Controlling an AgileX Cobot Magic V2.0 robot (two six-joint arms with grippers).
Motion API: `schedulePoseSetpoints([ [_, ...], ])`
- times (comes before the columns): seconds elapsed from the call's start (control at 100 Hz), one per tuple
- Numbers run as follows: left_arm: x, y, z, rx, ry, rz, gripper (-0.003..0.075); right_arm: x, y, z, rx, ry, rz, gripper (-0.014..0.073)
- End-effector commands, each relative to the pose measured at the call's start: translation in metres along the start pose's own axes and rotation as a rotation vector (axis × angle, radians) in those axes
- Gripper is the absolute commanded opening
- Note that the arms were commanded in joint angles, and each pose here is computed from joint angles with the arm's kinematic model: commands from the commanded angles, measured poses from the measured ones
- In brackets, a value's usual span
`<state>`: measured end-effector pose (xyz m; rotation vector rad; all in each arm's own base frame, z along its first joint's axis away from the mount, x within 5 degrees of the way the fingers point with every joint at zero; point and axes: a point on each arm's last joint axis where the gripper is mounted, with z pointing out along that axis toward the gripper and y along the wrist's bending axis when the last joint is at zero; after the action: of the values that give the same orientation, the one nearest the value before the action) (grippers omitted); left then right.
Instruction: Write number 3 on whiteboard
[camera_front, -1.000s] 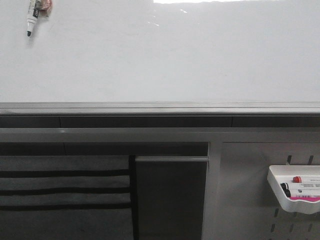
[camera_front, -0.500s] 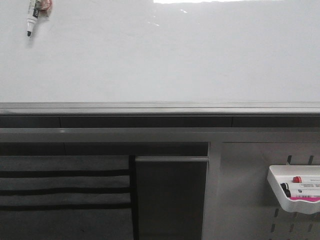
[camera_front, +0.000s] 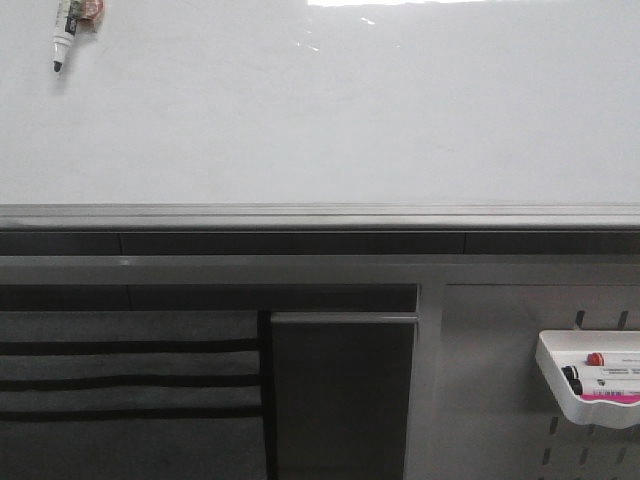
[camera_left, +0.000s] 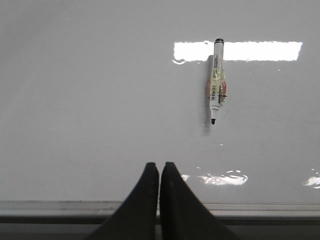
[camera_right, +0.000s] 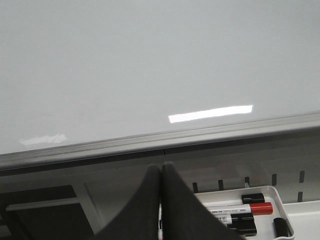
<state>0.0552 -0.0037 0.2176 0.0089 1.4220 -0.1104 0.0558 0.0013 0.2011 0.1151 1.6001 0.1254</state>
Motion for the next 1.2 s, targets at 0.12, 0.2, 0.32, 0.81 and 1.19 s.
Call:
schedulePoseSetpoints([
  [0.12, -0.045, -0.004, -0.005, 0.023, -0.069, -0.056, -0.002, -0.058, 0.01, -0.013, -0.028, -0.125, -0.007, -0.0069],
  [0.2, -0.067, -0.007, -0.004, 0.04, -0.029, -0.054, -0.002, -0.082, 0.015, -0.016, -0.035, -0.125, -0.025, -0.0069],
  [0.32, -0.097, -0.011, 0.002, 0.054, 0.013, -0.045, -0.002, -0.115, 0.021, -0.015, -0.042, -0.058, -0.112, -0.0069],
  [0.81, -0.126, -0.015, 0.048, 0.06, 0.244, -0.012, -0.002, -0.154, 0.028, 0.035, -0.045, 0.187, -0.158, -0.0069],
  [1.19, -0.113, -0.012, 0.07, 0.044, 0.337, 0.067, 0.0135, -0.144, 0.026, 0.06, -0.037, 0.294, -0.15, 0.0237],
])
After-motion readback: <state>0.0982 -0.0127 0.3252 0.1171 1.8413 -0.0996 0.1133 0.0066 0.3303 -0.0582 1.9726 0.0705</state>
